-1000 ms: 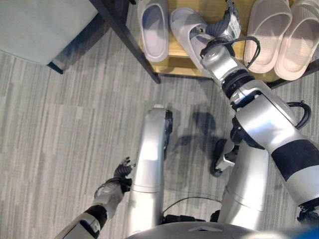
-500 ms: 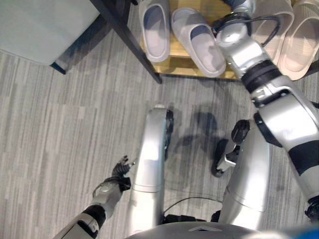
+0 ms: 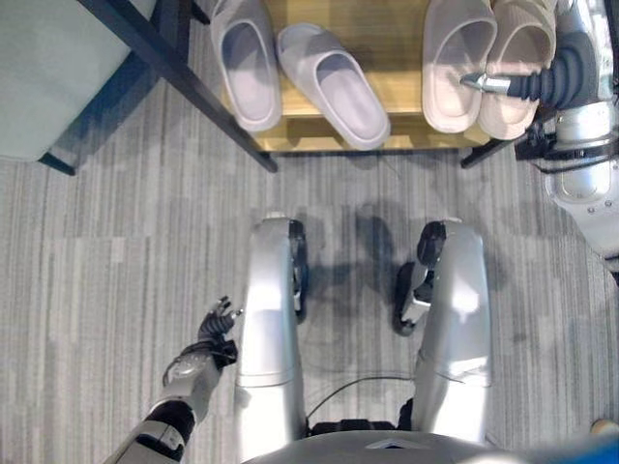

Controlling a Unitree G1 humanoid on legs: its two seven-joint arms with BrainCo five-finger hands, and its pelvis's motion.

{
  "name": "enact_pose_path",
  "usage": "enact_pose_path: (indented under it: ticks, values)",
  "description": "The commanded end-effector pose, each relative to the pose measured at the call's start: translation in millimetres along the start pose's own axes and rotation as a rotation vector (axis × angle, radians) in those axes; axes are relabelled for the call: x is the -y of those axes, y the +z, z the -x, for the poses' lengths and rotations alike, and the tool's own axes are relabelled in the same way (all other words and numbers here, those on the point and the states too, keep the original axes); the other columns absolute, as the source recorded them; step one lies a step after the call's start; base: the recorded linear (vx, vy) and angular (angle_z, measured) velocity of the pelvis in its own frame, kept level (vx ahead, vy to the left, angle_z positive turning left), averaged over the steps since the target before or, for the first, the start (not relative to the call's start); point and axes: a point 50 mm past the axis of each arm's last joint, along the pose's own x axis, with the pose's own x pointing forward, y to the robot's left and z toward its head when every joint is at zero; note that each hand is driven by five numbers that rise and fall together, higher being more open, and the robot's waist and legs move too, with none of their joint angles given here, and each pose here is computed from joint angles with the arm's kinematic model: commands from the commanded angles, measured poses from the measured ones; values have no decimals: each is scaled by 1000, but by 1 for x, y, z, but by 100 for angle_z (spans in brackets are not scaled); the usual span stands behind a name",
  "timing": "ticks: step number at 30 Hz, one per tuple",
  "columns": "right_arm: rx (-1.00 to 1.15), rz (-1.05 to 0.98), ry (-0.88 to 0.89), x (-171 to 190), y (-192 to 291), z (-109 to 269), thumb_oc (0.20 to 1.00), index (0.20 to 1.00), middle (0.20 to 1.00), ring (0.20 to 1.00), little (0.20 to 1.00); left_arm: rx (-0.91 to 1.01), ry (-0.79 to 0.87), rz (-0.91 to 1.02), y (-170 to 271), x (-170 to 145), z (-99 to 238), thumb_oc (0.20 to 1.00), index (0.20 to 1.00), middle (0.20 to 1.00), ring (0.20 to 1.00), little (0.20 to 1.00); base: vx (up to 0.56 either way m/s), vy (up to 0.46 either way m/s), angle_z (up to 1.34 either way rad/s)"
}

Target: Arrange the slippers neatly on the shoe rack.

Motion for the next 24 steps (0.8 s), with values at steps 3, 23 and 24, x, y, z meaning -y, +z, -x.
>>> enact_pose_path:
  ticks: [3, 23, 24]
  values:
    - [299, 234, 5, 28, 37, -24, 1000, 1000, 1000, 1000, 1000, -12, -9, -5, -17, -1, 8, 1000, 1000, 1000, 1000, 1000, 0, 0, 0]
    - [326, 617, 464, -33, 1, -11, 1000, 1000, 1000, 1000, 1000, -12, 35, 1, -22, 1, 6, 1000, 1000, 1000, 1000, 1000, 0, 0, 0]
    - [315, 637, 469, -34, -4, -11, 1000, 1000, 1000, 1000, 1000, -16, 44, 0, -24, -1, 7, 1000, 1000, 1000, 1000, 1000, 0, 0, 0]
